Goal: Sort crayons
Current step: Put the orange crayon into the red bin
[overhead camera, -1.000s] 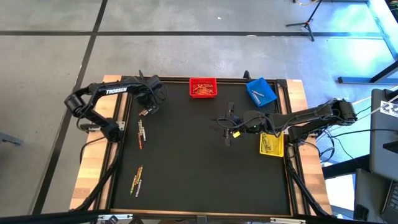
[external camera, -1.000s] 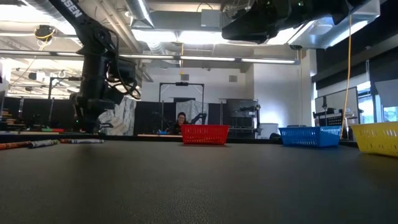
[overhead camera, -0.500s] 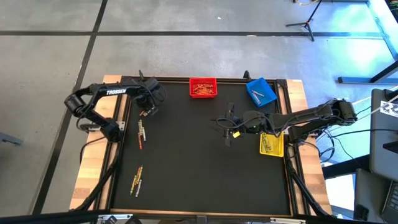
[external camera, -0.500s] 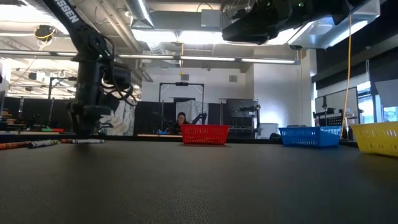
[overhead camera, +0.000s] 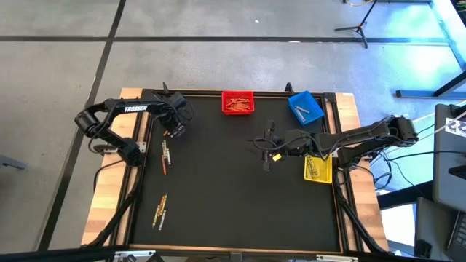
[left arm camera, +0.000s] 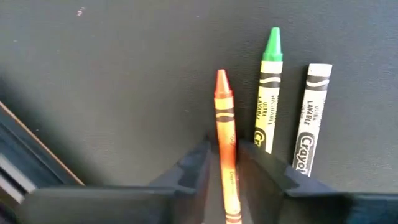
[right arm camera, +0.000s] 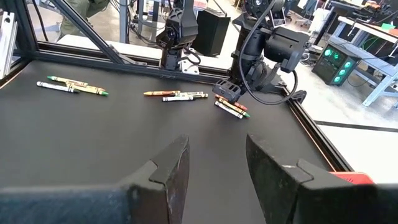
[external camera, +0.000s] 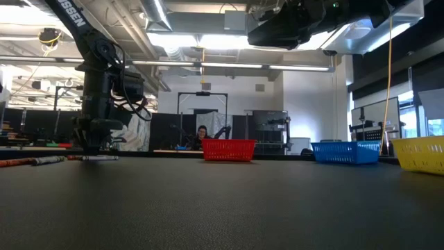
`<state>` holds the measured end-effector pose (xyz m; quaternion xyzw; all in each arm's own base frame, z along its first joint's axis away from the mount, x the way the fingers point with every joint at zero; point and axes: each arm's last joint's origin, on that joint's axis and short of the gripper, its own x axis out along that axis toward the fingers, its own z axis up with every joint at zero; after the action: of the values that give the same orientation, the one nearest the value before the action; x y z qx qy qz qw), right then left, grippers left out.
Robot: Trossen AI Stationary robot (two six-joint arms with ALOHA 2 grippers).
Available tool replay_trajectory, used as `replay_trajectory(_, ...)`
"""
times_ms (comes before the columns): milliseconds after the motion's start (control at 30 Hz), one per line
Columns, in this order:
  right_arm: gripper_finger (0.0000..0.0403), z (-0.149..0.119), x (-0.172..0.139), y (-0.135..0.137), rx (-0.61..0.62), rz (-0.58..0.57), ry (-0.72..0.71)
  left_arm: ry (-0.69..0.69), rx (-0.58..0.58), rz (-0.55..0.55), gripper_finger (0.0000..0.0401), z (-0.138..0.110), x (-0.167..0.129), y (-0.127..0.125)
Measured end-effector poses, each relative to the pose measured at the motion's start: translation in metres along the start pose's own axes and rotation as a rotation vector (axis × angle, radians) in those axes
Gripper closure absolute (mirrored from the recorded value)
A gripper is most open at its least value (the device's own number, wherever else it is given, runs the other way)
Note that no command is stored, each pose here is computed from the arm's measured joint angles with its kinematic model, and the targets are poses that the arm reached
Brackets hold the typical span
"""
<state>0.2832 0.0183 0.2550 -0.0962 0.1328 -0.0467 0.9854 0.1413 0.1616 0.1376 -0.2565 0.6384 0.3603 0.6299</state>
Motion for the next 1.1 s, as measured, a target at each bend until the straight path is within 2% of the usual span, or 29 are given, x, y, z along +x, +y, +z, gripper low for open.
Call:
replay_trajectory(167,0.0247,0.0,0.0,0.0,0.001,0.009,0.0,0.001,0.001,-0.006,0.0383,0.001,-0.001,0.0)
replay_trajectory(300,0.0247,-0.001,0.0,0.0,0.0,0.01,0.005,-0.023,0.008,0.007,0.0391,0.0,-0.011,0.0)
replay_trajectory(500,0.0245,-0.004,0.0,0.001,0.031,0.014,0.035,-0.233,0.017,0.031,0.0383,-0.004,-0.052,-0.004)
replay_trajectory(633,0.0226,-0.004,0.0,0.001,0.044,0.014,0.035,-0.44,0.052,-0.013,0.0388,-0.015,-0.084,-0.015)
replay_trajectory(833,0.017,-0.003,0.0,0.001,0.041,0.013,0.027,-0.81,0.161,-0.151,0.0389,-0.028,-0.121,-0.043)
replay_trajectory(1000,0.0153,0.0,0.0,0.0,0.045,0.009,-0.001,-1.043,0.294,-0.301,0.0389,-0.037,-0.127,-0.076)
replay_trajectory(1100,0.0153,0.001,0.0,0.0,0.047,0.007,-0.014,-1.163,0.371,-0.456,0.0389,-0.043,-0.125,-0.096)
